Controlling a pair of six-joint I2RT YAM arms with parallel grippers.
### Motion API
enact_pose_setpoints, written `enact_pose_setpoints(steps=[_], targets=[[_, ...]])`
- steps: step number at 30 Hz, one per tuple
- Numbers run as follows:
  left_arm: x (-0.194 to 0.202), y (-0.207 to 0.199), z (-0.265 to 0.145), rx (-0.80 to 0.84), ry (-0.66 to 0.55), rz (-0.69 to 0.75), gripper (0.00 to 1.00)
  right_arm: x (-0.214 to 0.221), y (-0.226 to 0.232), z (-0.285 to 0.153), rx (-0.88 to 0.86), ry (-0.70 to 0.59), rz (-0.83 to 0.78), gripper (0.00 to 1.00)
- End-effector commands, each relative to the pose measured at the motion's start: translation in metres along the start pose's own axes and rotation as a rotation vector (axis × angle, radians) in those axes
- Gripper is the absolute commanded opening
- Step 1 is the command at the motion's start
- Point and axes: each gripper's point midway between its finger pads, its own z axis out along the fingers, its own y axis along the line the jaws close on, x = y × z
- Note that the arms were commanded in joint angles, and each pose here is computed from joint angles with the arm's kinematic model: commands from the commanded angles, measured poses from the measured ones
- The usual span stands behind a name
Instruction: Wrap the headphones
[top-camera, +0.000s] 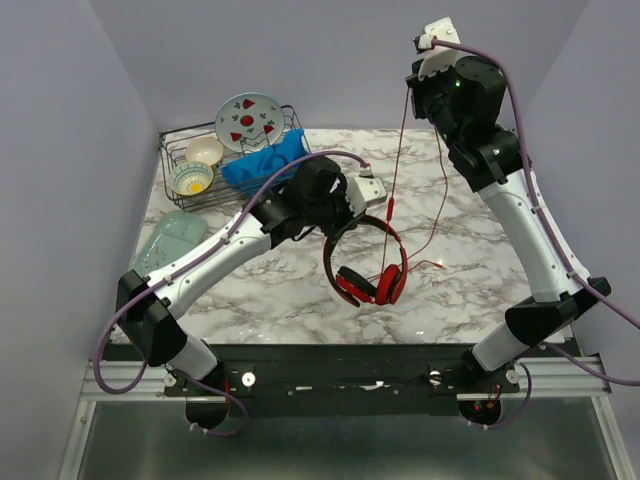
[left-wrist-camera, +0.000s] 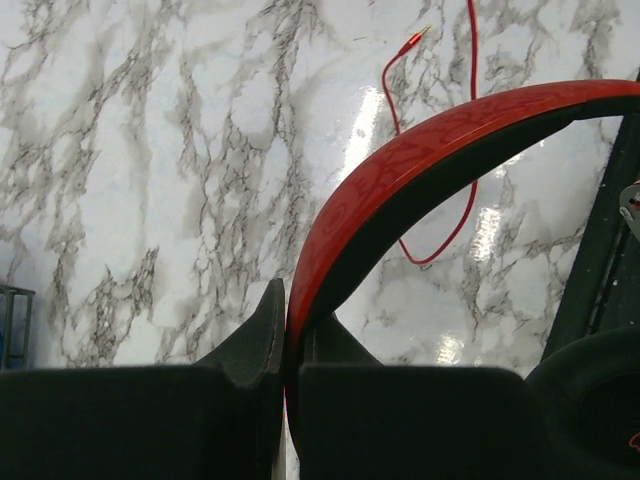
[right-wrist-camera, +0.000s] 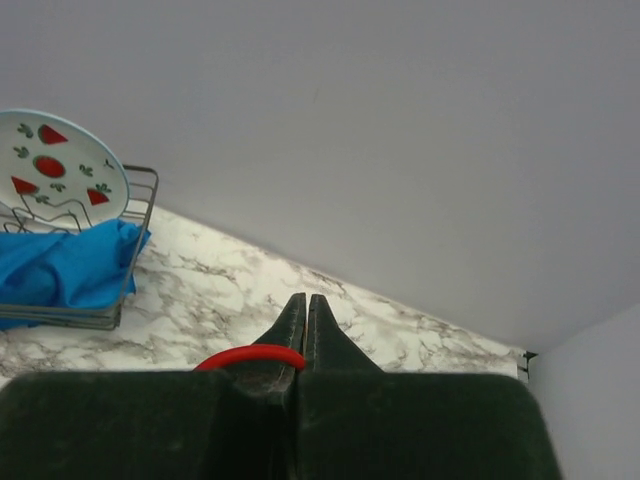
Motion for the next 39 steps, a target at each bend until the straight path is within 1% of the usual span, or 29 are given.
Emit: enact_pose_setpoints(steps=[1,3,4,5,8,10,16,20,24,27,28,32,34,35,36,37,39], targets=[[-0.023,-0.030,-0.019,0.124,-0.080,-0.032,0.00,0.066,0.001,0.003,-0.014,0.186,-0.083,0.01],[-0.031,-0.031,-0.027,0.128,-0.119,-0.050,0.00,0.076,-0.010,0.001,0.016,0.188,-0.041,0.01],[-0.031,-0.029,-0.030,0.122,-0.125,-0.083,0.00,0.098,-0.008,0.000,0.019,0.223,-0.015,0.01],[-0.036,-0.026,-0.035,0.111,-0.149,-0.092,0.00,0.088,-0.020,-0.008,0.047,0.173,0.012,0.01],[-0.037,-0.015,-0.042,0.067,-0.163,-0.122,0.00,0.093,-0.032,-0.021,0.086,0.143,0.058,0.01],[-0.034,-0.017,-0.045,0.089,-0.168,-0.117,0.00,0.101,-0.037,-0.024,0.098,0.149,0.070,0.01],[-0.031,-0.015,-0.051,0.071,-0.177,-0.119,0.00,0.127,-0.058,-0.034,0.148,0.183,0.120,0.01],[-0.027,-0.003,-0.053,0.026,-0.175,-0.141,0.00,0.125,-0.070,-0.044,0.187,0.155,0.128,0.01],[-0.031,-0.004,-0.058,0.057,-0.194,-0.153,0.00,0.131,-0.074,-0.050,0.199,0.159,0.129,0.01],[-0.037,-0.007,-0.064,0.076,-0.213,-0.164,0.00,0.145,-0.074,-0.047,0.204,0.190,0.125,0.01],[-0.041,-0.012,-0.067,0.107,-0.226,-0.178,0.00,0.149,-0.073,-0.046,0.203,0.199,0.127,0.01],[-0.057,-0.011,-0.082,0.122,-0.278,-0.221,0.00,0.167,-0.062,-0.036,0.156,0.232,0.131,0.01],[-0.072,-0.001,-0.094,0.084,-0.318,-0.245,0.00,0.177,-0.039,-0.027,0.041,0.239,0.145,0.01],[-0.079,0.004,-0.100,0.065,-0.337,-0.297,0.00,0.179,-0.030,-0.023,0.000,0.236,0.159,0.01],[-0.083,0.018,-0.108,0.029,-0.354,-0.335,0.00,0.183,-0.012,-0.020,-0.088,0.233,0.184,0.01],[-0.102,0.025,-0.124,0.007,-0.402,-0.343,0.00,0.189,-0.004,-0.016,-0.118,0.243,0.219,0.01],[-0.113,0.040,-0.136,-0.030,-0.429,-0.417,0.00,0.193,0.015,-0.010,-0.191,0.241,0.255,0.01]])
